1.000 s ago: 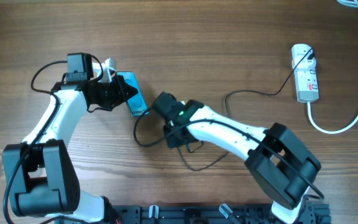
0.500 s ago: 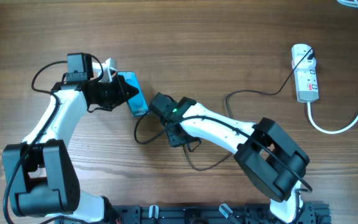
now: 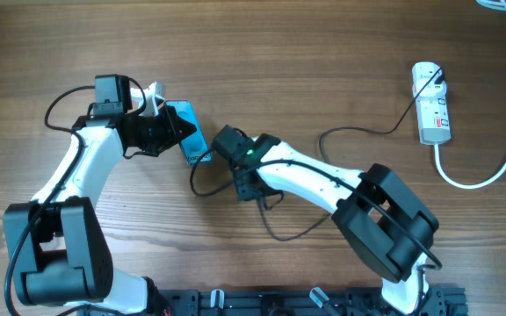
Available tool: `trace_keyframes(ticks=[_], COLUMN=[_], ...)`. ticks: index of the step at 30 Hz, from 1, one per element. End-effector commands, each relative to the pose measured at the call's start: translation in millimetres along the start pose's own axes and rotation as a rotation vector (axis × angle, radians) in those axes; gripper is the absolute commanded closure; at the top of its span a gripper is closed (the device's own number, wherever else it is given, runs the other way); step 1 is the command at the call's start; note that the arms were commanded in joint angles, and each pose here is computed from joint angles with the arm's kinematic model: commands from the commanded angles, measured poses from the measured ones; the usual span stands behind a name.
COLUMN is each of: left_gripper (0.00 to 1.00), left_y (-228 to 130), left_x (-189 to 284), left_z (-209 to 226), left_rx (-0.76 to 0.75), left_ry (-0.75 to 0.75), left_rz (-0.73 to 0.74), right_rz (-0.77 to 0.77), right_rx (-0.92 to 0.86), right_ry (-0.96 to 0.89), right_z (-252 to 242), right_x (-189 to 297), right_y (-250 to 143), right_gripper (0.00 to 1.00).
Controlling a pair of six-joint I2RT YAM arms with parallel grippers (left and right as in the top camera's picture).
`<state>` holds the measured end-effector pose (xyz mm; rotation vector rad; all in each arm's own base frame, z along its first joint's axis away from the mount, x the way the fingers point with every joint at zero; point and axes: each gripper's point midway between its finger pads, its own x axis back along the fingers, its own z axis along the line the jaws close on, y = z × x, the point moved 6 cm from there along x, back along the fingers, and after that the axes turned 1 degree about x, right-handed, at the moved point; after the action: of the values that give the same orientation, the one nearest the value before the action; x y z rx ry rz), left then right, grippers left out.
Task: Plug charger to phone and switch on socket
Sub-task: 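Grasp the USB-C plug with the right gripper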
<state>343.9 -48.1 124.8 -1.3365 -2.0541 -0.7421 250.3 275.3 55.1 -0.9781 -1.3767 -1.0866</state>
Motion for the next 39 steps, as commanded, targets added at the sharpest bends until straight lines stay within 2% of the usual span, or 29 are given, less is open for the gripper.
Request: trace_keyframes(ticks=[1, 6, 9, 12, 18, 19, 21, 26, 28, 30, 35, 39], left_gripper=[0.96, 0.96, 0.96, 0.96, 0.96, 0.96, 0.96, 0.96, 0.96, 0.96, 0.96, 0.96], left_y=[1, 1, 1, 1, 3, 2, 2, 2, 2, 2, 2, 2], left_x=[1, 1, 1, 1, 1, 1, 1, 1, 1, 1, 1, 1], left_z=[-6, -6, -6, -6, -7, -7, -7, -7, -7, -7, -7, -8], left_rx=[-0.031, -0.031, -0.031, -0.033, -0.042, -0.042, -0.042, -0.042, -0.042, -0.042, -0.042, -0.042], left_ry=[-0.037, -0.037, -0.037, -0.038, -0.041, -0.040, -0.040, -0.040, -0.040, -0.040, -0.047, -0.051], left_rz=[0.005, 0.005, 0.004, 0.002, -0.004, -0.003, -0.003, -0.003, -0.003, -0.003, -0.001, 0.000], right_rz=[-0.010, 0.014, 0.031, 0.063, 0.128, 0.137, 0.149, 0.137, 0.130, 0.125, 0.113, 0.128], right_rx=[-0.028, -0.026, -0.025, 0.010, 0.027, 0.006, -0.007, -0.001, -0.015, -0.024, -0.020, 0.027], right_ry=[-0.054, -0.005, -0.008, 0.006, 0.231, 0.245, 0.237, 0.171, 0.125, 0.107, 0.086, 0.148], right_z=[-9, -2, -3, -4, -12, -17, -22, -16, -17, -16, -18, -11], right_x=[-15, -16, -15, -15, 3, 3, 3, 1, 1, 1, 0, 2], right_y=[6, 4, 1, -3, 7, 10, 9, 3, 1, -1, 0, -1], right_gripper=[0.71, 0.80, 0.95, 0.96, 0.96, 0.94, 0.77, 0.61, 0.63, 0.69, 0.93, 0.96])
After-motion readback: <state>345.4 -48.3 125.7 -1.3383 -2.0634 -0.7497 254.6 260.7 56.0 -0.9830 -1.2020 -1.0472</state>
